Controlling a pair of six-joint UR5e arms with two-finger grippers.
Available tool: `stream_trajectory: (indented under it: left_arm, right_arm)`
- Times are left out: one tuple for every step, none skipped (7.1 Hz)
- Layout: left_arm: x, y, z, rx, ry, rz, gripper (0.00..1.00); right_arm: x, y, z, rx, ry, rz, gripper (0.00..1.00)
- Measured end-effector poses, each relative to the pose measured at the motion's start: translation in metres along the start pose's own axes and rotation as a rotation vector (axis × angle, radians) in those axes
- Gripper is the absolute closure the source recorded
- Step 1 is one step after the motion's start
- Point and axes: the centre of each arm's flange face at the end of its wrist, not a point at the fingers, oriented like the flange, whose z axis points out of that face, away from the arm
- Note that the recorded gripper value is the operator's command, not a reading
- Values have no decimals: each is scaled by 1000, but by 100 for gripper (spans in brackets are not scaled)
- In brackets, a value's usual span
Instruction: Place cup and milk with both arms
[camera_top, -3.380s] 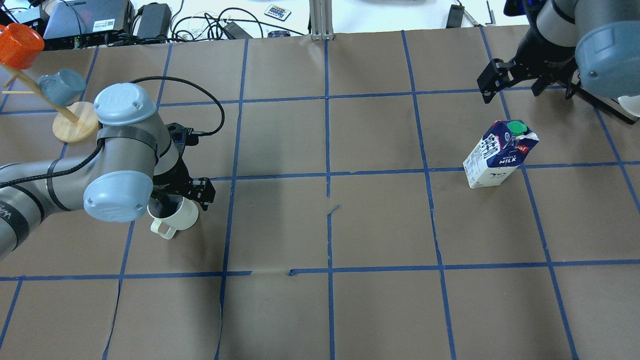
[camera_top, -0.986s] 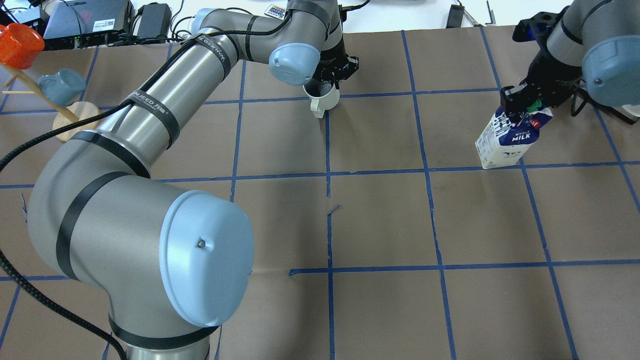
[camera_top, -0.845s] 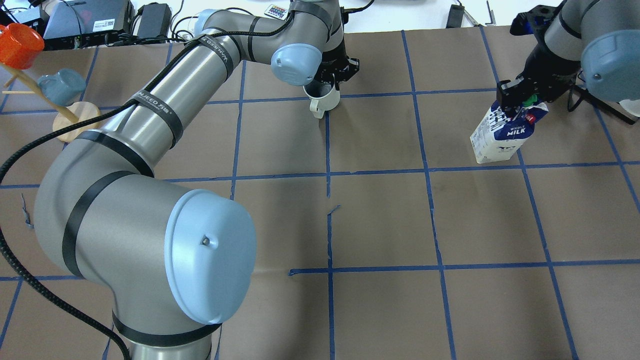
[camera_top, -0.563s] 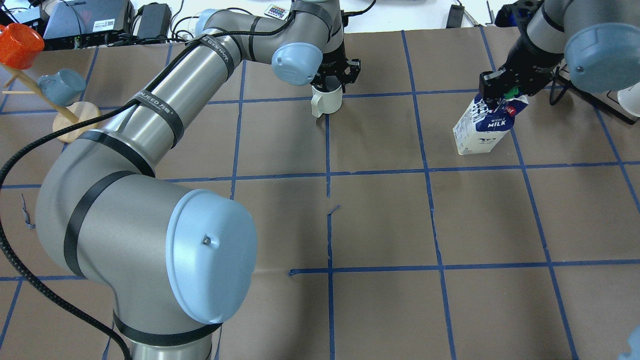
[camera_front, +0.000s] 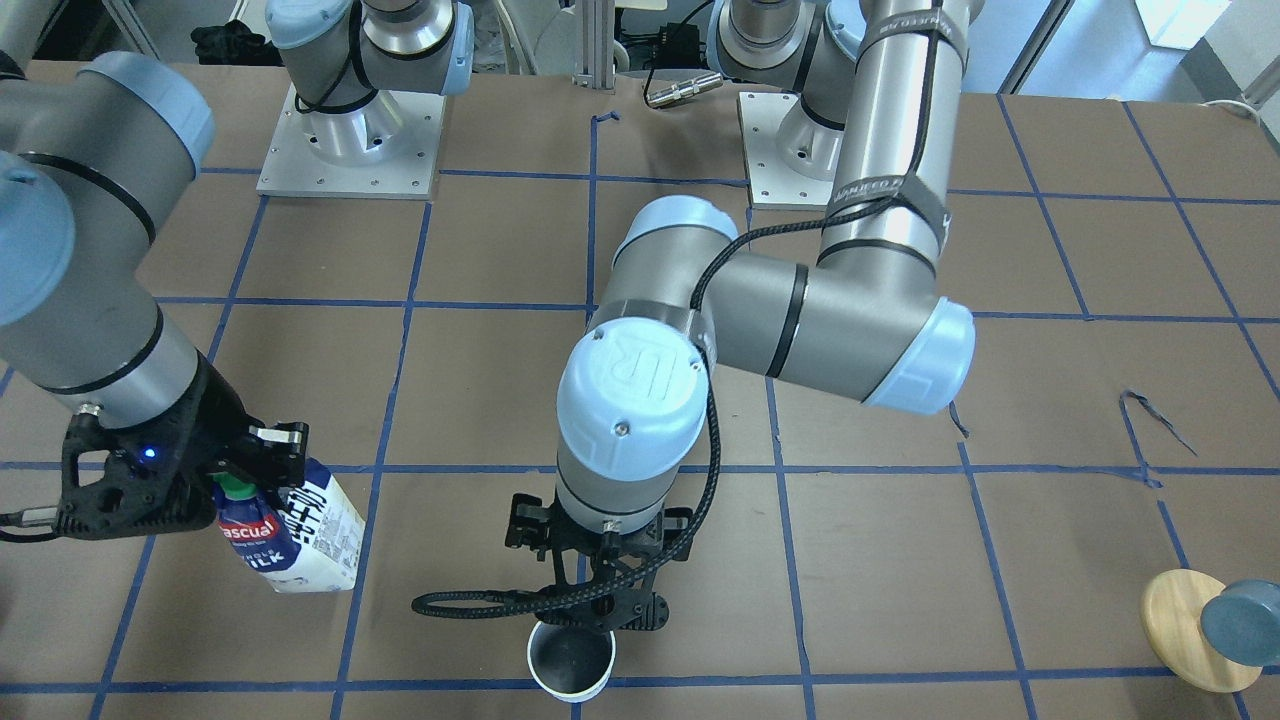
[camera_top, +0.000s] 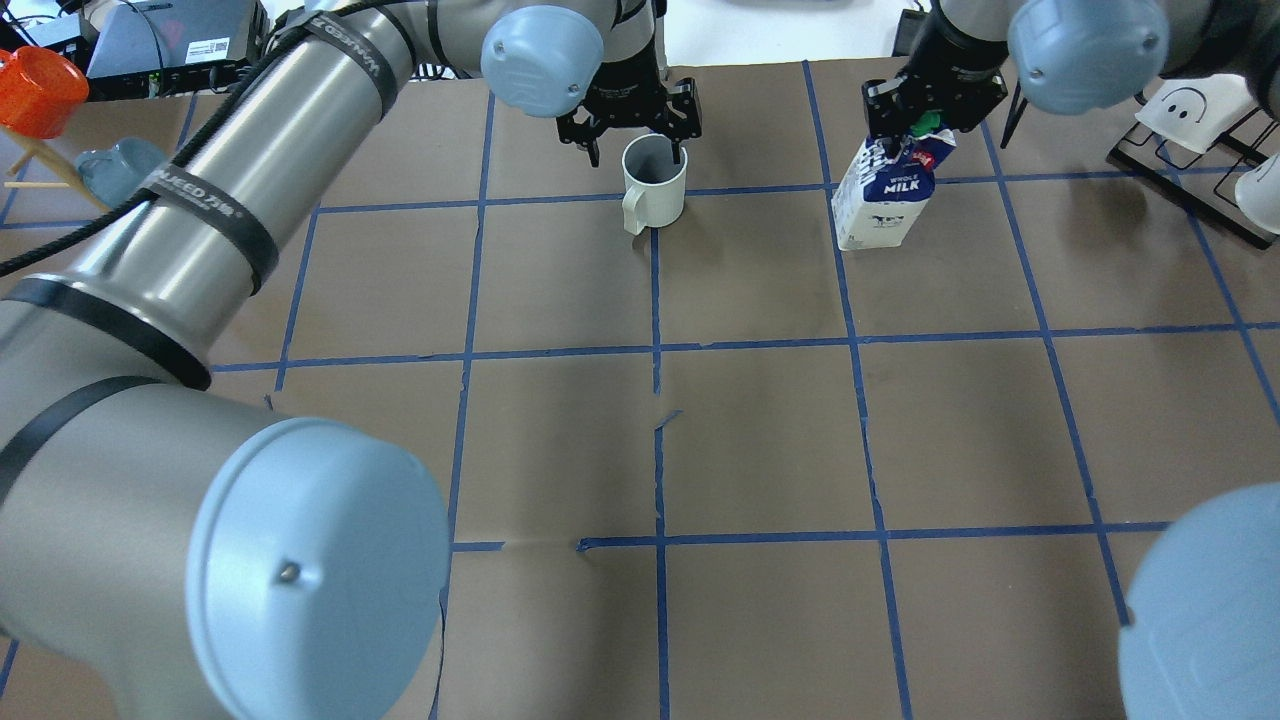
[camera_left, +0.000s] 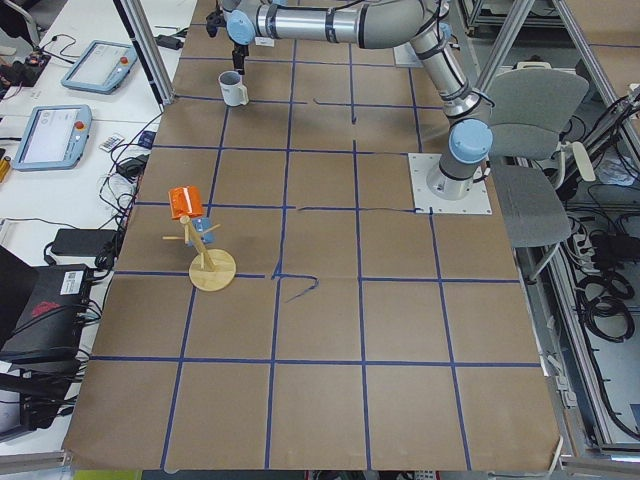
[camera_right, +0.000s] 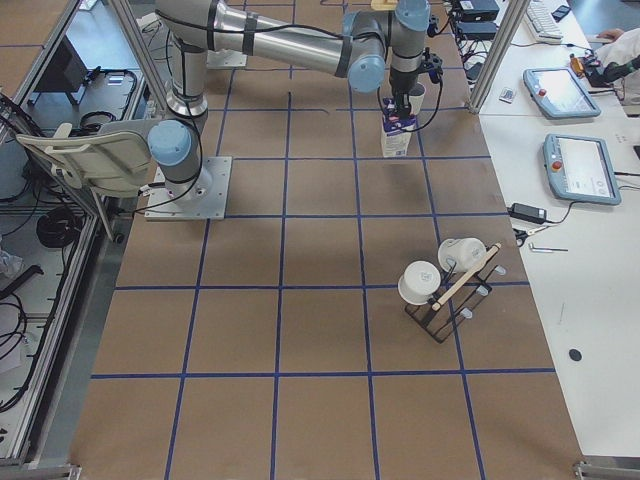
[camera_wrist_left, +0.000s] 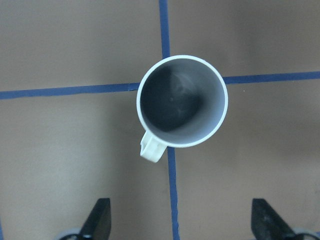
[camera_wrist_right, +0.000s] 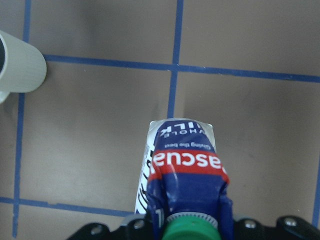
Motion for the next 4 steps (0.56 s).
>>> stream_trajectory:
  left_arm:
    - [-18, 24, -32, -32, -9, 20, 0]
    - [-44, 54, -61, -61, -14, 41, 0]
    - [-74, 87, -83, -77, -13, 73, 0]
    - [-95, 124, -100, -80, -11, 92, 0]
  right_arm:
    - [-18, -20, 5, 13, -3, 14, 78]
    - [-36, -37, 12, 23, -7, 32, 78]
    - [-54, -50, 22, 24, -12, 52, 77]
    - [-71, -58, 34, 25, -18, 72, 76]
